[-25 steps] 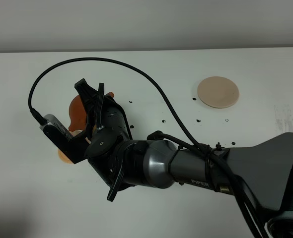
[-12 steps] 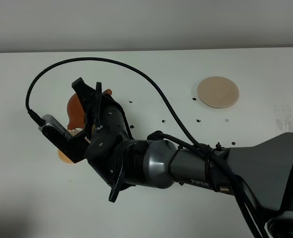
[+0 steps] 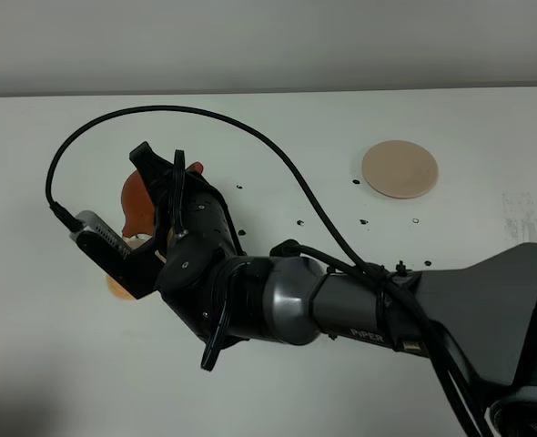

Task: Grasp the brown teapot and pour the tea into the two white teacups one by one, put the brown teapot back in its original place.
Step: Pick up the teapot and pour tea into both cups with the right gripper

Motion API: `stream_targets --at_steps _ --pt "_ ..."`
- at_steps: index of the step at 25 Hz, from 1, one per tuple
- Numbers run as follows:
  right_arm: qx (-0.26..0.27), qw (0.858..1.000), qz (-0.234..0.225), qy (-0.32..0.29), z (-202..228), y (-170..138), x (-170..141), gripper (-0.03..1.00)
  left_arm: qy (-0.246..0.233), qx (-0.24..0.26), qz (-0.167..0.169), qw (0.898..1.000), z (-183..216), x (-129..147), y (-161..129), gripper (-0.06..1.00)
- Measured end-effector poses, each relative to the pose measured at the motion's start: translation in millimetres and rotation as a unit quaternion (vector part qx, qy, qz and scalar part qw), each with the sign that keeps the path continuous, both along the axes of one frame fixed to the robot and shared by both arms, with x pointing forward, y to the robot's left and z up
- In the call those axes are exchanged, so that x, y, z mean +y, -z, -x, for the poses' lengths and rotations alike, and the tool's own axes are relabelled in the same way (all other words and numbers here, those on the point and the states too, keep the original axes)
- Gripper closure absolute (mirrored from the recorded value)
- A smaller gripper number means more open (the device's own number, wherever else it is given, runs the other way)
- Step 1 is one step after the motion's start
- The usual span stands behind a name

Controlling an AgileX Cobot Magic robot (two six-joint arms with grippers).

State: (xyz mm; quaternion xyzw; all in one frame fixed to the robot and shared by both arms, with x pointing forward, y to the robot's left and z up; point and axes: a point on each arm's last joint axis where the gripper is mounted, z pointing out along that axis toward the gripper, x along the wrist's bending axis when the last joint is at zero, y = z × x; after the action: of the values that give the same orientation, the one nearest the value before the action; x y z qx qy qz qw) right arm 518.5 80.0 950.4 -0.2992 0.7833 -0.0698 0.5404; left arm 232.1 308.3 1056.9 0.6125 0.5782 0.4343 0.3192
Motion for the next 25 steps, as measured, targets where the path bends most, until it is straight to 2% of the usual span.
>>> stream_targets --at_steps 25 --pt "0.01 1.0 0.006 -0.001 0.2 6.8 -3.3 0.88 0.0 0.0 0.0 1.0 0.0 0.0 0.0 0.44"
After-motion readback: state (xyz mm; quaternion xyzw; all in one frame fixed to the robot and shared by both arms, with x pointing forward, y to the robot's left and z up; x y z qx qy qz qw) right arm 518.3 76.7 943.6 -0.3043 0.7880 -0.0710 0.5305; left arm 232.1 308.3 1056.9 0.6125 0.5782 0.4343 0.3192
